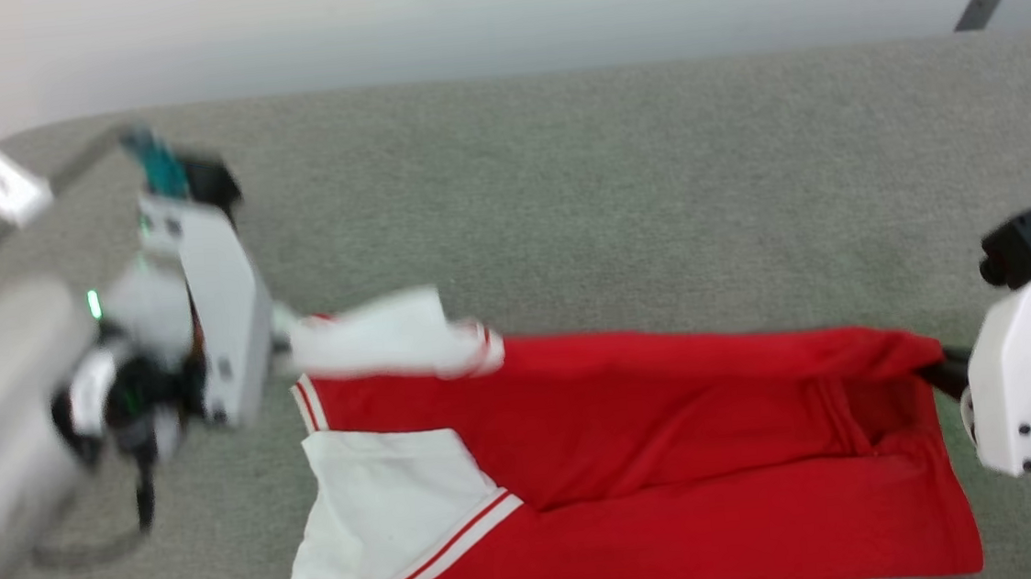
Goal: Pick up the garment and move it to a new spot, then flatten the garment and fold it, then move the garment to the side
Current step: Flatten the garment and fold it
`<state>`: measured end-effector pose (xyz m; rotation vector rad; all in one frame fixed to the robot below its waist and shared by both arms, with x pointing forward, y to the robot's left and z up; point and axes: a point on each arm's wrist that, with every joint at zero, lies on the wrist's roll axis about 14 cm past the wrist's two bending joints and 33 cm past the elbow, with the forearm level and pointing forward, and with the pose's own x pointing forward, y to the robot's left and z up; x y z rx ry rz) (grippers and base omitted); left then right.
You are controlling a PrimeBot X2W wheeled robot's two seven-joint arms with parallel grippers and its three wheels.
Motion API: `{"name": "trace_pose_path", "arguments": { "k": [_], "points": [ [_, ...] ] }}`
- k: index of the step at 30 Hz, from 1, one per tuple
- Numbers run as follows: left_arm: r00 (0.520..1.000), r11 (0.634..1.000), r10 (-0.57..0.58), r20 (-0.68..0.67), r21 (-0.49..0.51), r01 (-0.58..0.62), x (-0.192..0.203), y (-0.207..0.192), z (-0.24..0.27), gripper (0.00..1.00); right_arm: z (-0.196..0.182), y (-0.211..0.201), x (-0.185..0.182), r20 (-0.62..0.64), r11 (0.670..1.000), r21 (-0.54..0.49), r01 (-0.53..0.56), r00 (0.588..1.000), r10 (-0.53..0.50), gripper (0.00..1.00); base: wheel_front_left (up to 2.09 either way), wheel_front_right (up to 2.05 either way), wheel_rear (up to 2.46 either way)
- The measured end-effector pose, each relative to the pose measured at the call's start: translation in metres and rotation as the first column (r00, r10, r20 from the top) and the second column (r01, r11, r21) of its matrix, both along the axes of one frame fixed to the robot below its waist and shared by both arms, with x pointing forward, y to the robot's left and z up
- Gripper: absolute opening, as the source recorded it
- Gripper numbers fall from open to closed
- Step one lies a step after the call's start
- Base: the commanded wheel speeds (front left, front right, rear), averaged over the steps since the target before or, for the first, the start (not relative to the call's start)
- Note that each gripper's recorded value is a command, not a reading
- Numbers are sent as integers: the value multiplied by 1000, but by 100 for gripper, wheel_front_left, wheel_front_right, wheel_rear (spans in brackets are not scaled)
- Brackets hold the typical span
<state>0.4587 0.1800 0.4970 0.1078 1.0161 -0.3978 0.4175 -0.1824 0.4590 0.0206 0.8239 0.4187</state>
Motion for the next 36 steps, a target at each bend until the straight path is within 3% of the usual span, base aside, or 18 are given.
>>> {"name": "trace_pose_path", "arguments": {
  "k": [9, 19, 22, 23, 24, 25, 26, 27, 28, 29, 36],
  "points": [
    [986, 998, 4, -167, -60, -14, -89, -15, -42, 0, -20, 5, -35, -96, 1000, 25, -7, 995, 10, 0, 0, 0, 0],
    [974, 992, 8, -228, -121, -37, -106, -29, -65, 0, -33, 6, -49, -152, 1000, 18, 3, 988, 0, 0, 0, 0, 0],
    [980, 991, 21, -198, -125, -47, -101, -26, -61, 13, -32, 6, -50, -152, 1000, 17, 2, 988, 0, 0, 0, 0, 0],
    [982, 991, 24, -189, -126, -49, -100, -25, -60, 24, -30, 5, -49, -139, 1000, 17, 5, 990, -2, 0, 0, 0, 0],
    [984, 991, 24, -177, -128, -48, -98, -24, -58, 36, -26, 5, -46, -122, 1000, 16, 6, 993, -4, 18, 0, 0, 0],
    [986, 991, 30, -165, -127, -52, -97, -22, -55, 38, -23, 5, -45, -106, 1000, 16, 7, 994, -5, 37, 0, 0, 0],
    [988, 990, 34, -153, -130, -55, -97, -21, -53, 45, -22, 6, -44, -100, 1000, 15, 6, 995, -4, 67, 0, 0, 0],
    [989, 990, 38, -143, -130, -57, -97, -19, -52, 45, -20, 6, -45, -93, 1000, 17, 7, 996, -5, 67, 0, 0, 0],
    [990, 990, 41, -137, -129, -59, -98, -18, -50, 76, -19, 6, -45, -88, 1000, 18, 7, 996, -5, 100, 0, 0, 0],
    [990, 990, 43, -132, -129, -60, -100, -17, -49, 100, -17, 6, -46, -83, 1000, 17, 6, 997, -5, 100, 0, 0, 0],
    [997, 983, 64, -54, -171, -72, -110, -15, -33, 100, -1, 4, -52, -32, 998, 55, 35, 999, -34, 100, 0, 0, 0]
  ]
}}
